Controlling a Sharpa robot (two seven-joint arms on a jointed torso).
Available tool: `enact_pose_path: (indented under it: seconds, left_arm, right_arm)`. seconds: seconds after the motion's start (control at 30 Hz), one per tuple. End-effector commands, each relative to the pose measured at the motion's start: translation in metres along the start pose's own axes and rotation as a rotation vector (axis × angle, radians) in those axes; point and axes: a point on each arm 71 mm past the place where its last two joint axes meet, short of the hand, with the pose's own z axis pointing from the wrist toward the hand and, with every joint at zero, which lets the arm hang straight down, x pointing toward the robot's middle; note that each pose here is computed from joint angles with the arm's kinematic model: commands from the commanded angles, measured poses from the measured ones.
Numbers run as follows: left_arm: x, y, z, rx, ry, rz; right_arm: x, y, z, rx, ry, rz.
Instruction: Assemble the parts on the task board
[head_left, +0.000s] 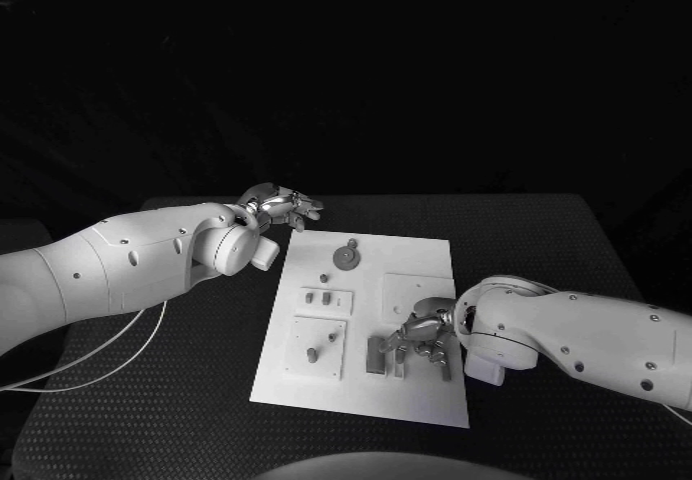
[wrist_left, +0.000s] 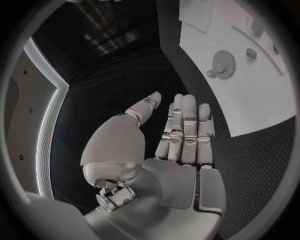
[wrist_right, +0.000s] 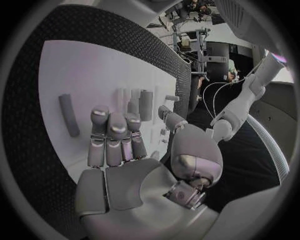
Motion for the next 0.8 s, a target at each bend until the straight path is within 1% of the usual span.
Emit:
enact_pose_path:
  seconds: [0.03,0.17,0.27,0.37,0.4,0.47,0.6,0.73,0.8]
  left_arm:
    - [-0.0005,-0.0015,0.0003,0.009,0.003,0.002]
    - [-0.0019,-0.0011,0.0002,0.009,-0.001,0.002]
    - [-0.0005,-0.0015,0.0008,0.010,0.002,0.002]
    - [0.0023,-0.0025,0.0006,0.024,0.037,-0.002]
    - [0.0026,-0.0027,0.0006,0.026,0.038,-0.002]
    - [0.0026,-0.0026,0.0004,0.026,0.039,-0.002]
    - [0.0027,-0.0026,0.0004,0.027,0.040,-0.003]
    - [0.0020,-0.0024,0.0001,0.028,0.039,-0.003]
    - [0.0018,-0.0024,0.0001,0.028,0.037,-0.002]
  right_arm:
    - [-0.013,0.003,-0.011,-0.065,-0.076,0.024]
    - [-0.024,-0.007,-0.026,-0.071,-0.097,0.063]
    - [-0.028,-0.018,-0.035,-0.064,-0.095,0.066]
    - [-0.030,-0.030,-0.045,-0.038,-0.094,0.043]
    - [-0.031,-0.033,-0.047,-0.029,-0.093,0.034]
    - [-0.032,-0.040,-0.049,-0.009,-0.093,0.028]
    - [-0.034,-0.053,-0.053,0.047,-0.086,-0.041]
    - [-0.032,-0.063,-0.053,0.110,-0.100,-0.115]
    - [-0.031,-0.063,-0.052,0.120,-0.107,-0.129]
